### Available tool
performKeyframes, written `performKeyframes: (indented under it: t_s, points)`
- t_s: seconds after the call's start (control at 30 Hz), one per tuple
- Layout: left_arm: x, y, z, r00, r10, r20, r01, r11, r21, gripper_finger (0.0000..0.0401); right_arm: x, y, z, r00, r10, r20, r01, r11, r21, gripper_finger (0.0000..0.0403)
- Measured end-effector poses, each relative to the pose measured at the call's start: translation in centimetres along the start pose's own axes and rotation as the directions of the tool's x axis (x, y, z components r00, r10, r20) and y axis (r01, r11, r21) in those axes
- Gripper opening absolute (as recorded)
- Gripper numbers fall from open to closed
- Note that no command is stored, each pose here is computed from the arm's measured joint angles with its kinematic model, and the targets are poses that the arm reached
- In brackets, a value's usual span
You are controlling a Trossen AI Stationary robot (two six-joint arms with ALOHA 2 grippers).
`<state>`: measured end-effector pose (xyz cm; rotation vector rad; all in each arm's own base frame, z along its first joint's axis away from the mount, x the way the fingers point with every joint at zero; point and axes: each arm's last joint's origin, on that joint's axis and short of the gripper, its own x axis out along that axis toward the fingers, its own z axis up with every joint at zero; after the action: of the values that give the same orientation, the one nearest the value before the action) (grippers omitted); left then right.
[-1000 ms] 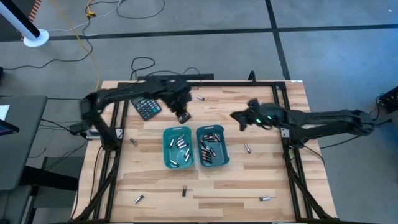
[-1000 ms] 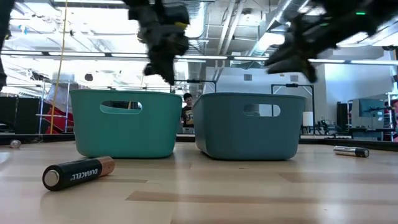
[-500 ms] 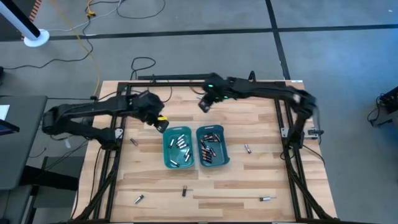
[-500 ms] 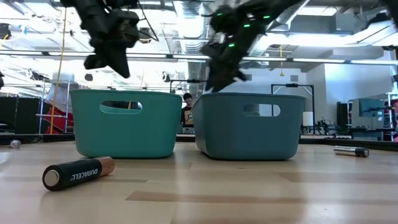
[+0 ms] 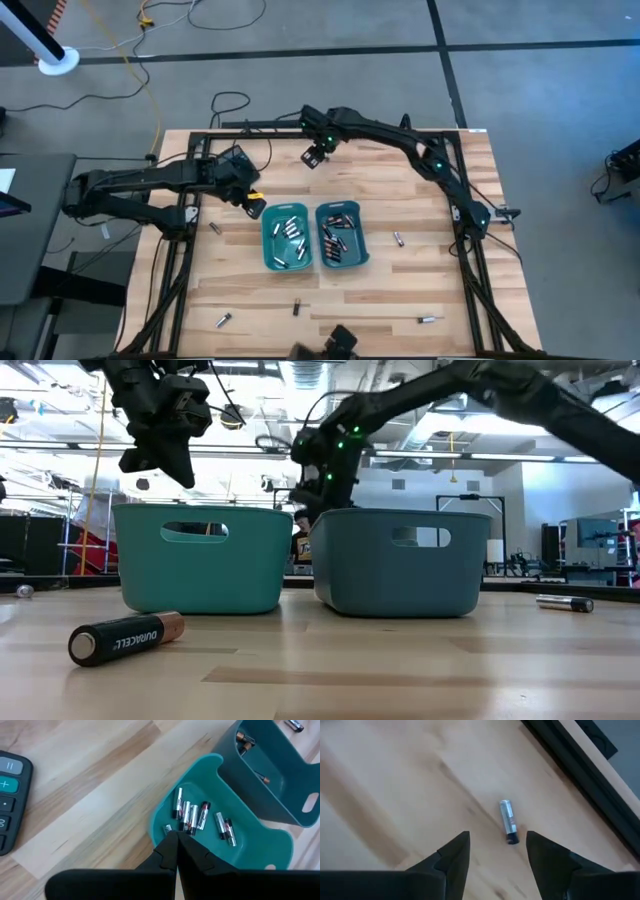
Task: Sort batteries
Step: Put the silver battery into the green bin
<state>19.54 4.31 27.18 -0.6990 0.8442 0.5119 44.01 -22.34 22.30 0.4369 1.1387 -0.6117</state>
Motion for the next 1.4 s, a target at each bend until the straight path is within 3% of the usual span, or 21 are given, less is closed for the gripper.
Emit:
performKeyframes:
  t_s: [0.13, 0.33, 0.57, 0.83, 1.03, 1.2, 1.4]
  points:
    - [0.0, 0.0, 0.0, 1.0, 0.002, -0.002, -0.002, 1.0, 0.008, 0.0, 1.5, -1.2, 0.9, 0.999, -0.002, -0.053, 0.002, 1.0, -0.01, 0.02]
    - [0.0, 0.0, 0.0, 1.0, 0.003, -0.004, -0.003, 1.0, 0.013, 0.0, 3.6, -2.2, 0.4, 0.987, 0.082, -0.139, -0.09, 0.995, -0.052, 0.0176]
    - [0.0, 0.0, 0.0, 1.0, 0.004, -0.003, -0.004, 1.0, 0.004, 0.0, 3.7, -2.8, 1.0, 0.992, 0.09, -0.084, -0.097, 0.991, -0.094, 0.015]
    - [0.0, 0.0, 0.0, 1.0, 0.003, -0.003, -0.003, 0.999, -0.039, 0.0, 6.1, -2.8, 0.1, 0.983, 0.078, -0.169, -0.109, 0.976, -0.188, 0.0137]
    - [0.0, -0.2, -0.2, 1.0, -0.004, -0.007, 0.004, 0.998, -0.07, 0.0, 5.8, -3.7, 0.4, 0.982, 0.094, -0.165, -0.129, 0.967, -0.217, 0.0132]
    - [0.0, -0.4, -0.3, 1.0, -0.011, -0.01, 0.01, 0.996, -0.088, 0.0, 5.9, -4.2, -0.4, 0.964, 0.084, -0.252, -0.152, 0.953, -0.264, 0.0126]
    - [0.0, -0.5, -0.3, 1.0, -0.018, -0.002, 0.018, 0.994, -0.107, 0.0, 5.9, -5.1, -0.9, 0.95, 0.076, -0.304, -0.157, 0.955, -0.252, 0.0085]
